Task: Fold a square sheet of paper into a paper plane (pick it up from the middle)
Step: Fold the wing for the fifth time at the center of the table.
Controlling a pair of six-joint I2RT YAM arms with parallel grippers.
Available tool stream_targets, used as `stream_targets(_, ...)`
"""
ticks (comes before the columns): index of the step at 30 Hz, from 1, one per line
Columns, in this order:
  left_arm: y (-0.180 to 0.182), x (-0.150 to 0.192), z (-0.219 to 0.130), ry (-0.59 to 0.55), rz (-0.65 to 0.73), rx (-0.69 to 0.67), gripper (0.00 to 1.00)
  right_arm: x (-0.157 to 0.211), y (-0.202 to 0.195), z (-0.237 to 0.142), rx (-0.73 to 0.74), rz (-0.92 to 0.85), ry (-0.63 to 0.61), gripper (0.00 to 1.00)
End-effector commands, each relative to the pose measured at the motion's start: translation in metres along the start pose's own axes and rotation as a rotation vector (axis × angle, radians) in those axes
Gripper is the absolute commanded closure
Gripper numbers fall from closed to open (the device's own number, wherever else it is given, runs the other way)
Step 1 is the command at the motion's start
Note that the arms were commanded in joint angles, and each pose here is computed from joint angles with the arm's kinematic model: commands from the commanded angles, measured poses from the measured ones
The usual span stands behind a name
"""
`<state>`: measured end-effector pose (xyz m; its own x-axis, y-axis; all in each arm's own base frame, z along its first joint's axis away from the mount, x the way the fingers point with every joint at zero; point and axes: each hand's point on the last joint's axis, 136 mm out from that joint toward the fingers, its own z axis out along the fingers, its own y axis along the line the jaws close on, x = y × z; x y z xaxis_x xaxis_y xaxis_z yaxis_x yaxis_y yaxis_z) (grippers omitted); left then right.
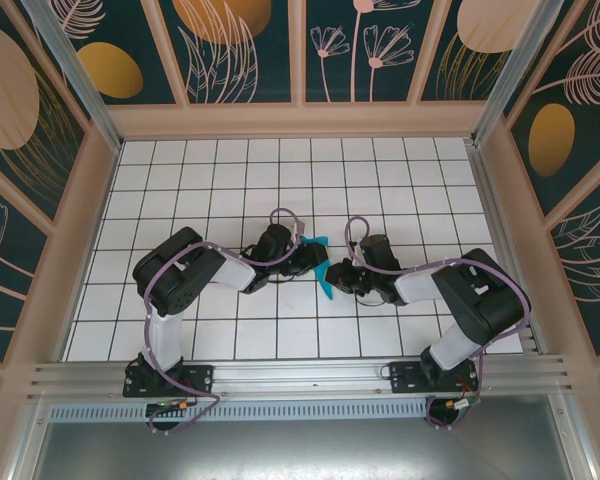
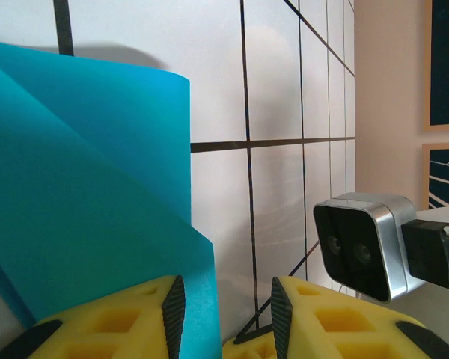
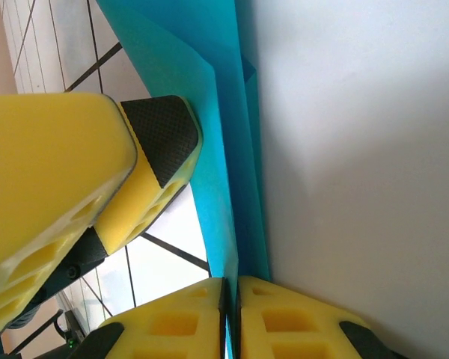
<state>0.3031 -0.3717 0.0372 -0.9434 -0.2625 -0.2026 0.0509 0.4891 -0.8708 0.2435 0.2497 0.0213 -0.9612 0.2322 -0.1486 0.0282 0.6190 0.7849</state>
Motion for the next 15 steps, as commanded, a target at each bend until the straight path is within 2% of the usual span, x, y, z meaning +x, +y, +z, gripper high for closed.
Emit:
stream_targets(1, 0.023, 0.013, 0.004, 0.047, -0.017, -0.074, 0.62, 0.017, -0.015, 0.002, 0.036, 0.016, 0.069, 0.84)
stream_targets(11, 0.023, 0.013, 0.004, 0.051, -0.016, -0.074, 0.62, 0.004, 0.005, -0.01, 0.024, -0.015, 0.022, 0.77)
stream_targets(15, 0.022, 0.013, 0.004, 0.053, -0.015, -0.07, 0.62, 0.004, 0.007, -0.013, 0.025, -0.014, 0.014, 0.77)
